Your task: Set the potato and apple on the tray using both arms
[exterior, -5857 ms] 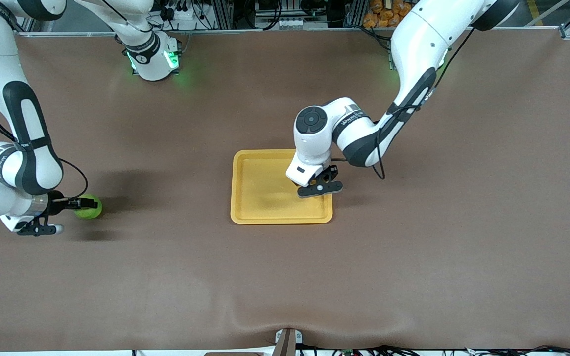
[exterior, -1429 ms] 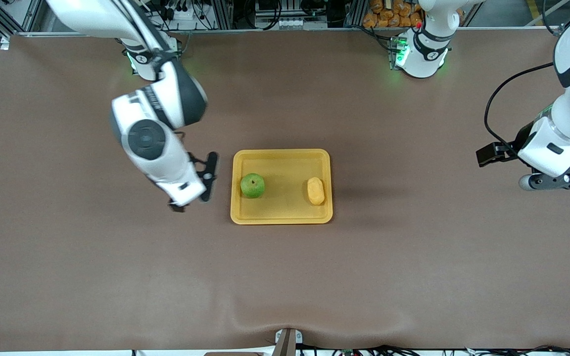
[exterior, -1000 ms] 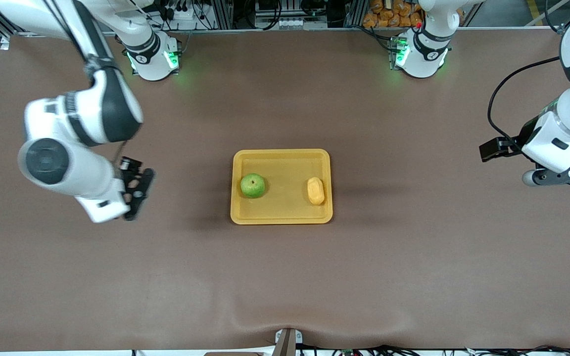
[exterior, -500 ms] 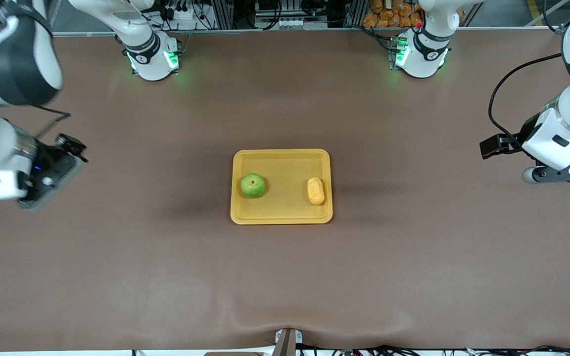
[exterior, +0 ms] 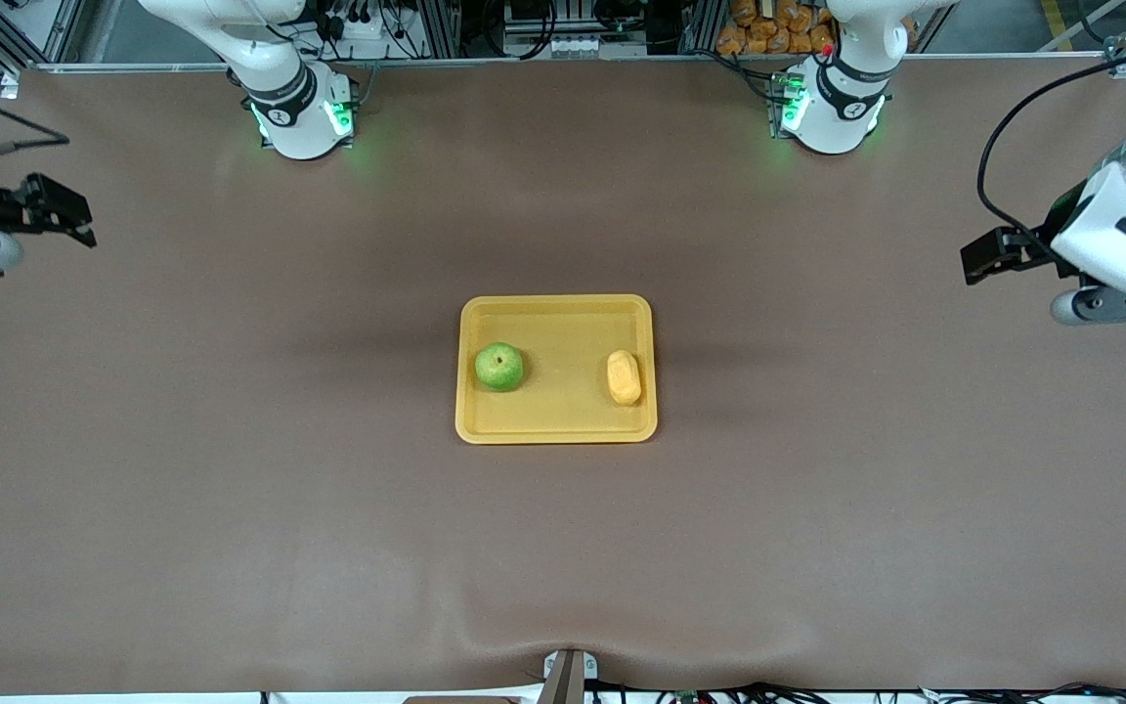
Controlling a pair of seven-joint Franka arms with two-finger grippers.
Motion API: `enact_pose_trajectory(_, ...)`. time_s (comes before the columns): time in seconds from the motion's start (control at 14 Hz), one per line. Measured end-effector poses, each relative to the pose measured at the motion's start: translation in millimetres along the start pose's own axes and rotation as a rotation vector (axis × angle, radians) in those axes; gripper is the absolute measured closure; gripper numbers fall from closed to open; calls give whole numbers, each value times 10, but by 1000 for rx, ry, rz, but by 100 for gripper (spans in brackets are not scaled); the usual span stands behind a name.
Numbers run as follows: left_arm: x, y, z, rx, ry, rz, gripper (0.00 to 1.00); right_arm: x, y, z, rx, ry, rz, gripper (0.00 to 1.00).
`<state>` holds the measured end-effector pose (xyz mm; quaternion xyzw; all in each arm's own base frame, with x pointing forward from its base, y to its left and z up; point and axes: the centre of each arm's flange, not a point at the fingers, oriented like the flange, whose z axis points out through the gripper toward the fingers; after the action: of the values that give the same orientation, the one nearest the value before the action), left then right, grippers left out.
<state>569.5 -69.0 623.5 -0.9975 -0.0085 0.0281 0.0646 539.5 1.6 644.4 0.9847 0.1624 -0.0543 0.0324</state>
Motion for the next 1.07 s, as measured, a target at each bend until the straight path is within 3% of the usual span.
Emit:
enact_pose_trajectory(0.36, -109, -263, -76, -8, 1, 52, 0, -236, -2, -103, 104, 35, 224, 0)
enact_pose_trajectory(0.57, -254, -352, -84, -44, -8, 39, 0, -323, -20, -101, 111, 25, 284, 0)
enact_pose_trajectory(1.07, -657, -218, -186, -38, 1, 65, 0, -493, 237, -106, 126, 32, 344, 0)
